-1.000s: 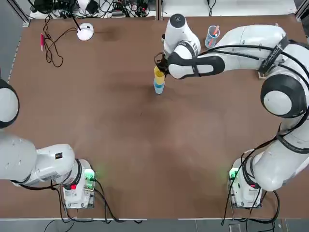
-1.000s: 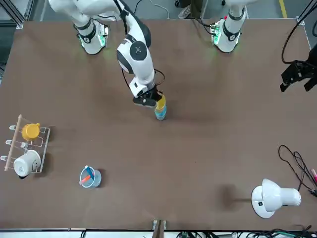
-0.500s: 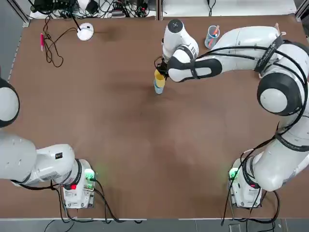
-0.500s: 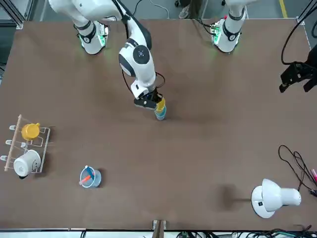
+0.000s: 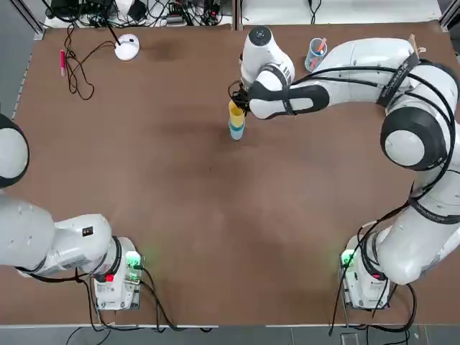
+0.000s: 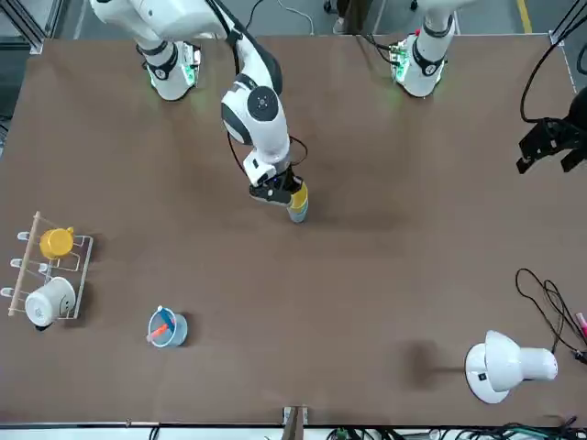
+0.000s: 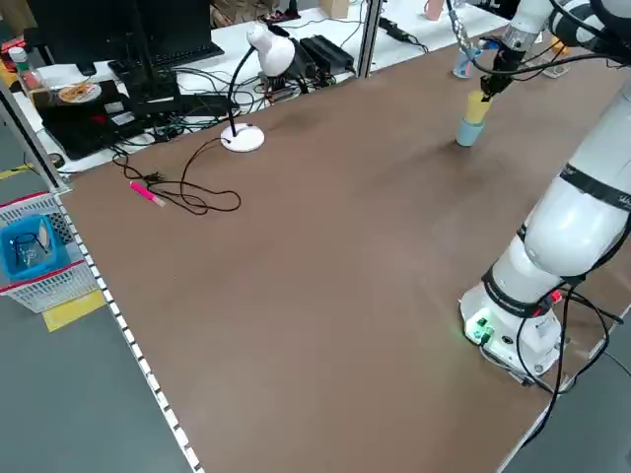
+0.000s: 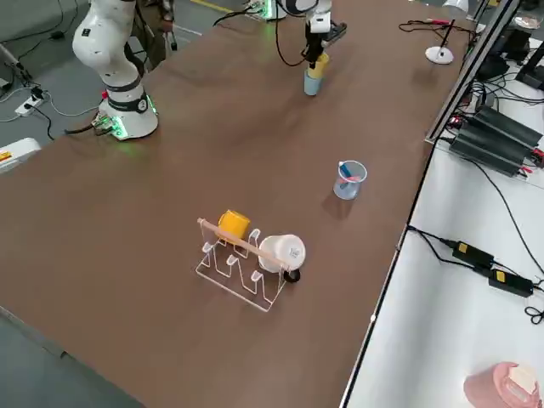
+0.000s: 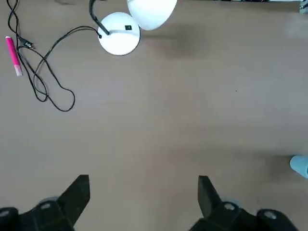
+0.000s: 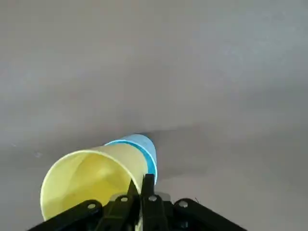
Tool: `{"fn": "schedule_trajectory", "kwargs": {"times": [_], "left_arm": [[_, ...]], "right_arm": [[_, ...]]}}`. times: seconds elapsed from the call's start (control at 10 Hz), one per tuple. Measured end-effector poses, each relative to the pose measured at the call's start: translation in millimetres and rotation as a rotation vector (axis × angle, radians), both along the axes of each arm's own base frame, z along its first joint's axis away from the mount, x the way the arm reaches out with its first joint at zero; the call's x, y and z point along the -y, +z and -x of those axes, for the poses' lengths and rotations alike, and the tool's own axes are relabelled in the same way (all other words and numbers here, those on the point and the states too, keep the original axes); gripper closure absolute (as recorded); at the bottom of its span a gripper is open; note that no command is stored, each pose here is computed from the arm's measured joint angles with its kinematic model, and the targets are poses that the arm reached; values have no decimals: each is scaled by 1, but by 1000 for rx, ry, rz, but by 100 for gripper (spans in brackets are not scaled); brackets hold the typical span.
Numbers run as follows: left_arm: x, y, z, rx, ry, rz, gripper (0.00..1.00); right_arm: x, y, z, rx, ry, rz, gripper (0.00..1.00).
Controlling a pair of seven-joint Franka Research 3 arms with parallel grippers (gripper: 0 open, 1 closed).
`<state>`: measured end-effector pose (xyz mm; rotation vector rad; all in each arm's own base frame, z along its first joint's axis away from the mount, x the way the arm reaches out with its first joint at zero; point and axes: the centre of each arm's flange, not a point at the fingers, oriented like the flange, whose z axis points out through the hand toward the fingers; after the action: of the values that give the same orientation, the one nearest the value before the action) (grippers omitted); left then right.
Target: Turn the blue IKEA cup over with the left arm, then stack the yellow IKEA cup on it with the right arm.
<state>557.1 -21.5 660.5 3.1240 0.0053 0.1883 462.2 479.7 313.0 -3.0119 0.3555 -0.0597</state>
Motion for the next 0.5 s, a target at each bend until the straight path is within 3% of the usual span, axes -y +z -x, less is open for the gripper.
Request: {"fn": "schedule_trajectory", "kwargs": {"times": [0.2, 0.5], "left_arm": [[1, 0, 0, 0, -1, 0, 1], [1, 0, 0, -2, -1, 0, 1]], "right_arm": [[0, -1, 0, -1, 1, 2, 56], [-1, -1, 1, -2, 1, 1, 34]]}}
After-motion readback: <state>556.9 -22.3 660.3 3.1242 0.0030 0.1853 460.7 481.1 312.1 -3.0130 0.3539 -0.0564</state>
